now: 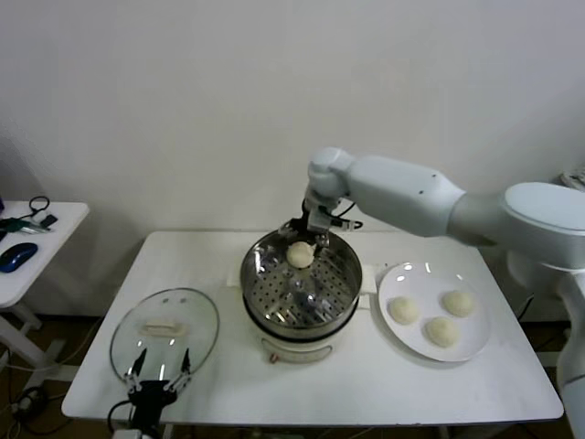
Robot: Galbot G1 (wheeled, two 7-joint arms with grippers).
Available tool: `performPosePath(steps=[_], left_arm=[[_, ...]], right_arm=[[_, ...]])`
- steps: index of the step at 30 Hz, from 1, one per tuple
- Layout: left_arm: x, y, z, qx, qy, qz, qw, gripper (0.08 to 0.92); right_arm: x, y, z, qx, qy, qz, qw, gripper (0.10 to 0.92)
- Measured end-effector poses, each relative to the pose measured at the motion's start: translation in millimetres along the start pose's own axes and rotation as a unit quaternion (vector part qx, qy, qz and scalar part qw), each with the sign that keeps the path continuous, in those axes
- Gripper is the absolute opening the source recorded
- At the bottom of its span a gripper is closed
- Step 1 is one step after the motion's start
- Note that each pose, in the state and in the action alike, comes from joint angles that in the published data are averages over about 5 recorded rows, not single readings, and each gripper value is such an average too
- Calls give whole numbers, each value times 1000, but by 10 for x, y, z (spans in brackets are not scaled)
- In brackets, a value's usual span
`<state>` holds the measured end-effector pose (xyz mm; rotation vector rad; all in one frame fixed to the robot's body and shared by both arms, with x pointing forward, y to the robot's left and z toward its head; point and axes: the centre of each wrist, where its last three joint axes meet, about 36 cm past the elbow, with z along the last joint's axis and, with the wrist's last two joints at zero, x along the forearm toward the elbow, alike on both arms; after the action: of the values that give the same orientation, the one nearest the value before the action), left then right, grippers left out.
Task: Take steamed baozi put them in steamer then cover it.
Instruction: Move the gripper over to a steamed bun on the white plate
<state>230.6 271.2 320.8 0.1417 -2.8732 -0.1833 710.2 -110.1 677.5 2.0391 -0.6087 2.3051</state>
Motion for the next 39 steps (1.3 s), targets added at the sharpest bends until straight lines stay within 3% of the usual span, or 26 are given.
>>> performPosePath(steps=[6, 12, 18, 24, 39], left_arm=[[-13, -18, -10, 0, -2, 3, 1000, 823], [-17, -3, -11, -1, -3, 3, 1000, 823], [-33, 15, 5, -2, -3, 0, 1000, 823], [-33, 20, 15, -3, -2, -1, 1000, 823], [10, 70, 74, -10, 2, -8, 1000, 823]], right_arm=[[603, 662, 203, -159, 13, 2, 987, 823], [674, 1600, 217, -337, 32, -10, 941, 823], [328, 2293, 42, -466, 34, -21, 884, 823], [-155, 2616, -104, -539, 30, -36, 841, 823], [-1174, 2840, -213, -608, 39, -61, 791, 823]])
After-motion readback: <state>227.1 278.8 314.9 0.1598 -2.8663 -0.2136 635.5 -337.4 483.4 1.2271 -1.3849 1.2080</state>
